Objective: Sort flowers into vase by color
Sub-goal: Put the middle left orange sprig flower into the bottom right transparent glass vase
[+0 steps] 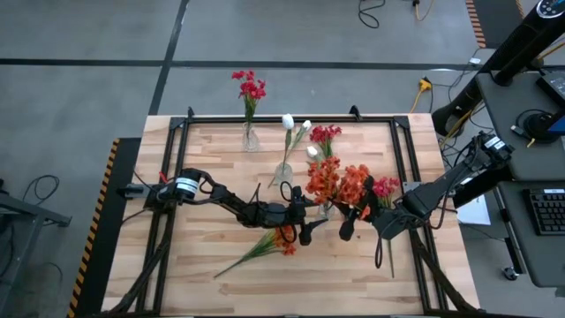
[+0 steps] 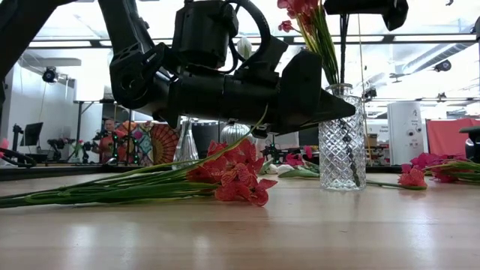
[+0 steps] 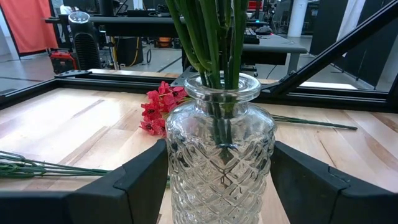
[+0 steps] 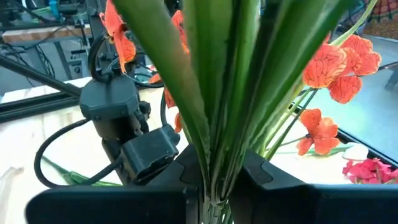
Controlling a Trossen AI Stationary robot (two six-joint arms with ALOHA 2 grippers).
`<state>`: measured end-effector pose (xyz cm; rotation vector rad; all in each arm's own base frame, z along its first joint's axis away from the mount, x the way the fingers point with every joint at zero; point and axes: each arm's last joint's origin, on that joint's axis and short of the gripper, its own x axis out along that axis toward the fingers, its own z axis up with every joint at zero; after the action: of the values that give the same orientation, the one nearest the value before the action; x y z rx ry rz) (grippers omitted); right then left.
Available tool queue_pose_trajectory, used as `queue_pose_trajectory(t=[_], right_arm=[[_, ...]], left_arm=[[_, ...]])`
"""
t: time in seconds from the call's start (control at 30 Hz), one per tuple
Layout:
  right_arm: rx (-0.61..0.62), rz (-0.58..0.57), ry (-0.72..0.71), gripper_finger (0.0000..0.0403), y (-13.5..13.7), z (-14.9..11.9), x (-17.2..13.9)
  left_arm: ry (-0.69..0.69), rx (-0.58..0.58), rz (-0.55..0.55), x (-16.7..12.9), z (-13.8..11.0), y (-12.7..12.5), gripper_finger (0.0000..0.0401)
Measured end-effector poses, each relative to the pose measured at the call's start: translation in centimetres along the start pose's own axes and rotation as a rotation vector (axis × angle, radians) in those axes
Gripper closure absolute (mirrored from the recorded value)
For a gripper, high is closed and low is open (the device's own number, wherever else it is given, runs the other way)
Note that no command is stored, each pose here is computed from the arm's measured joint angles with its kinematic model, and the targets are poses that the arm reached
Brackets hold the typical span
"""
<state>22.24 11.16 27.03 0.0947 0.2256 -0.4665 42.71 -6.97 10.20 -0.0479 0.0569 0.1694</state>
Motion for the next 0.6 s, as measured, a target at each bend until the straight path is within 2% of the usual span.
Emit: queue_pose_trajectory(t=[0.6], right_arm=[[0.015,0.006,0.026,0.0365,-0.17,-0.52,0.09]], left_arm=[[0.005,0.002,0.0,0.0,-0.02,0.0,0.0156]])
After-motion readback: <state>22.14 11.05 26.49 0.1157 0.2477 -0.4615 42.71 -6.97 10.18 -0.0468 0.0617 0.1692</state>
